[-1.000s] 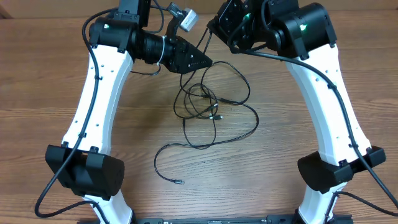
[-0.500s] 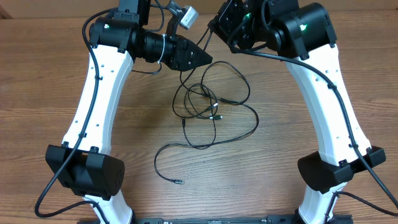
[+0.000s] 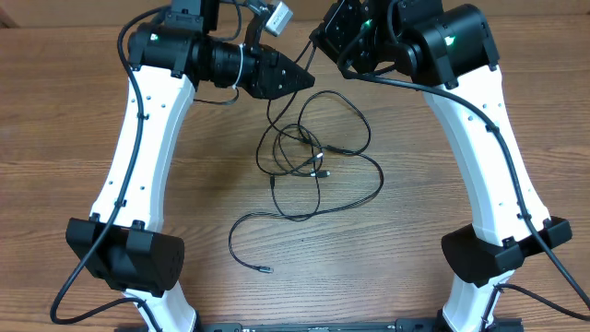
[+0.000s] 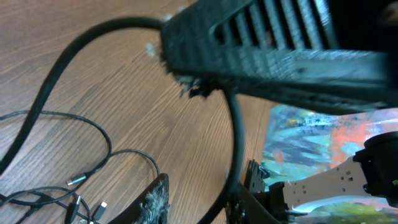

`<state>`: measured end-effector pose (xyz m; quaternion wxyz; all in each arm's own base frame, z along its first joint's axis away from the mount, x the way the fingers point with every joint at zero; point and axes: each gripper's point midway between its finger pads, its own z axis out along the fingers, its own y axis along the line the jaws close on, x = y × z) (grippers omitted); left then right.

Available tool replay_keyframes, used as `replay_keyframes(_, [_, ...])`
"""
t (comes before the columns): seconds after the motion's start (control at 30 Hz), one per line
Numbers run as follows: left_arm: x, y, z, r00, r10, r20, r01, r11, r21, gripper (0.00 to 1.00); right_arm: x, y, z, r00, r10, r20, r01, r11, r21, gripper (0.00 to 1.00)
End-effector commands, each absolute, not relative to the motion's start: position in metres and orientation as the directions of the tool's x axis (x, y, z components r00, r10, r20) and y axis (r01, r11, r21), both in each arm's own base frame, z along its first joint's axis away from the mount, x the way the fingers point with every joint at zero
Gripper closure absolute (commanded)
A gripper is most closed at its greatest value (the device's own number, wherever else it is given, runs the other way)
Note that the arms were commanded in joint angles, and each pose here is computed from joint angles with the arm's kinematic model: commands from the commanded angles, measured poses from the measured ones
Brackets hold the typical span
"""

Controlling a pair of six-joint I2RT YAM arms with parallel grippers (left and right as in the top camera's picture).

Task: Untangle cables

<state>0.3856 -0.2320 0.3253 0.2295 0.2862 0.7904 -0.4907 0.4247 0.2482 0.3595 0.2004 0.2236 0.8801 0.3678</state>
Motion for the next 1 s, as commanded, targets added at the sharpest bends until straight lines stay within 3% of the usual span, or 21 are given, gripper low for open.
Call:
replay_keyframes(0.0, [0.382,-0.229,0.346,-0.703,0.210,-0.679,0.704,0.341,-0.623,0.71,0.427,0.245,0.364,-0.811,0.544,-0.215,0.231,0.636,0.736,0.96])
replay_keyframes(0.23, [0.382,-0.229,0.346,-0.704,0.210,-0.678,0.703,0.341,-0.624,0.74,0.427,0.245,0.363,-0.812,0.543,-0.214,0.232,0.636,0.736,0.96])
replay_keyframes(0.43, [0.382,-0.229,0.346,-0.717,0.204,-0.667,0.690,0.345,-0.636,0.96,0.427,0.245,0.363,-0.812,0.544,-0.214,0.232,0.636,0.736,0.96])
replay_keyframes(0.57, [0.383,-0.229,0.348,-0.752,0.180,-0.634,0.651,0.356,-0.671,0.96,0.430,0.240,0.361,-0.799,0.551,-0.239,0.237,0.654,0.718,0.96])
replay_keyframes(0.6, [0.383,-0.229,0.349,-0.754,0.176,-0.633,0.648,0.358,-0.672,0.96,0.431,0.235,0.359,-0.789,0.561,-0.252,0.248,0.665,0.704,0.90])
replay_keyframes(0.63, [0.384,-0.228,0.352,-0.757,0.168,-0.631,0.643,0.362,-0.675,0.96,0.433,0.230,0.357,-0.777,0.566,-0.275,0.255,0.682,0.685,0.77])
replay_keyframes(0.73, [0.391,-0.220,0.363,-0.762,0.137,-0.632,0.623,0.418,-0.661,0.96,0.438,0.207,0.348,-0.740,0.554,-0.381,0.268,0.762,0.589,0.20])
replay_keyframes(0.8, [0.395,-0.214,0.374,-0.759,0.114,-0.641,0.612,0.462,-0.642,0.96,0.438,0.192,0.341,-0.719,0.556,-0.417,0.306,0.792,0.528,0.02])
replay_keyframes(0.97, [0.387,-0.212,0.434,-0.675,0.062,-0.735,0.673,0.459,-0.580,0.96,0.437,0.139,0.329,-0.647,0.584,-0.490,0.442,0.812,0.382,0.00])
